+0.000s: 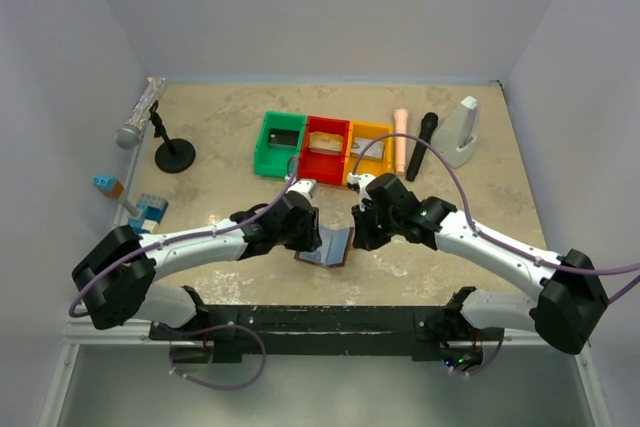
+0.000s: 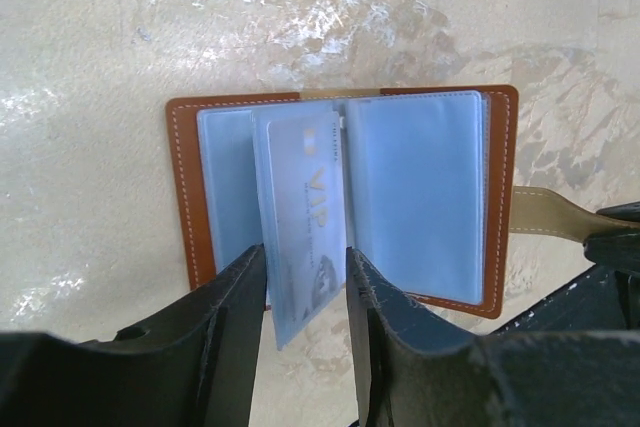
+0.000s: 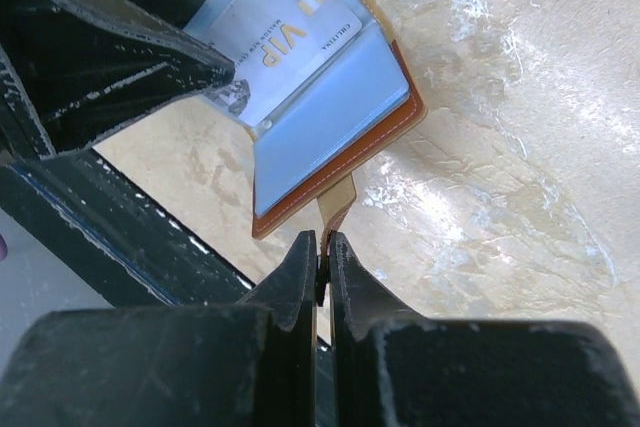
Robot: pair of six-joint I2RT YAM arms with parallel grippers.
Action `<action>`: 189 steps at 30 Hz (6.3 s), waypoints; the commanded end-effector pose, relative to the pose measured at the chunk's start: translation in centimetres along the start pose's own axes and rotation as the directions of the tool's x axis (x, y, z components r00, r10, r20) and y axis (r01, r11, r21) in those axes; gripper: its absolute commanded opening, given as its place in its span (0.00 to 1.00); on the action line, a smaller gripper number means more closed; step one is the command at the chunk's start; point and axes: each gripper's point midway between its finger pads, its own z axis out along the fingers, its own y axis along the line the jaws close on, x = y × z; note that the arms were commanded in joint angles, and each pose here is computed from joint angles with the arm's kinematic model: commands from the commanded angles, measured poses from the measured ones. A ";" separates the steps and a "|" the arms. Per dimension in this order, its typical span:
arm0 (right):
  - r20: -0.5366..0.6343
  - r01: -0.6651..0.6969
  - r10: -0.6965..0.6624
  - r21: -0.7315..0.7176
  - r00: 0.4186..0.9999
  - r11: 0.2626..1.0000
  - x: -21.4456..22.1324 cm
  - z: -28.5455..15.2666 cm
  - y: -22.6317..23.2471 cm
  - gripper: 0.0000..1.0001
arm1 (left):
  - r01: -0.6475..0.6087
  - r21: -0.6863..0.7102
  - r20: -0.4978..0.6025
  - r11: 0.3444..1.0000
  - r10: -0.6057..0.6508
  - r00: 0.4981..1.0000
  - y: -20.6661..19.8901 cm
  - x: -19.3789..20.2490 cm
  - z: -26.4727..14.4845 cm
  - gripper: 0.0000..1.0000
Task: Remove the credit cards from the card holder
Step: Remove the credit card from the card holder.
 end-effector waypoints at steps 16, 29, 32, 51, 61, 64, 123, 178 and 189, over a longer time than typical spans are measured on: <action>-0.015 0.071 -0.070 0.084 0.997 0.994 -0.5 -0.8 -1.4 0.00 | -0.021 0.178 0.146 0.984 -0.005 0.989 -2.8 -3.0 -3.2 0.45; -0.037 0.008 -0.003 0.155 0.999 0.988 0.5 0.4 -3.1 0.00 | 0.006 0.271 -0.015 0.963 -0.002 1.000 -4.4 0.4 1.2 0.18; -0.040 -0.012 0.019 0.174 0.999 0.985 0.7 0.4 -3.5 0.00 | 0.019 0.230 -0.028 0.973 -0.013 1.000 -3.5 1.0 1.7 0.14; 0.215 -0.039 0.036 0.013 0.976 0.999 -4.0 -5.3 0.2 0.39 | 0.032 0.195 0.024 0.980 -0.038 0.999 -2.2 0.7 0.5 0.10; 0.120 -0.096 0.135 -0.279 0.984 0.955 -3.8 -0.1 4.8 0.00 | 0.058 0.154 0.045 0.986 -0.066 0.997 -0.8 1.1 1.0 0.01; 0.059 -0.144 0.167 -0.279 0.984 0.949 -2.7 2.2 4.6 0.00 | 0.072 0.148 0.052 0.986 -0.081 0.995 -0.5 1.3 1.1 0.00; 0.191 -0.220 0.283 -0.292 0.940 0.931 -3.3 3.1 4.7 0.67 | 0.040 0.387 0.218 0.921 -0.134 0.967 -2.6 -0.9 -2.4 0.14; 0.020 -0.410 0.435 -0.298 0.900 0.862 1.2 8.6 2.0 0.40 | 0.127 0.256 0.108 0.958 -0.159 0.981 -0.5 1.2 1.3 0.00; 0.022 -0.411 0.441 -0.325 0.897 0.852 1.0 8.5 2.3 0.39 | 0.151 0.170 0.063 0.974 -0.163 0.985 1.1 2.5 2.3 0.00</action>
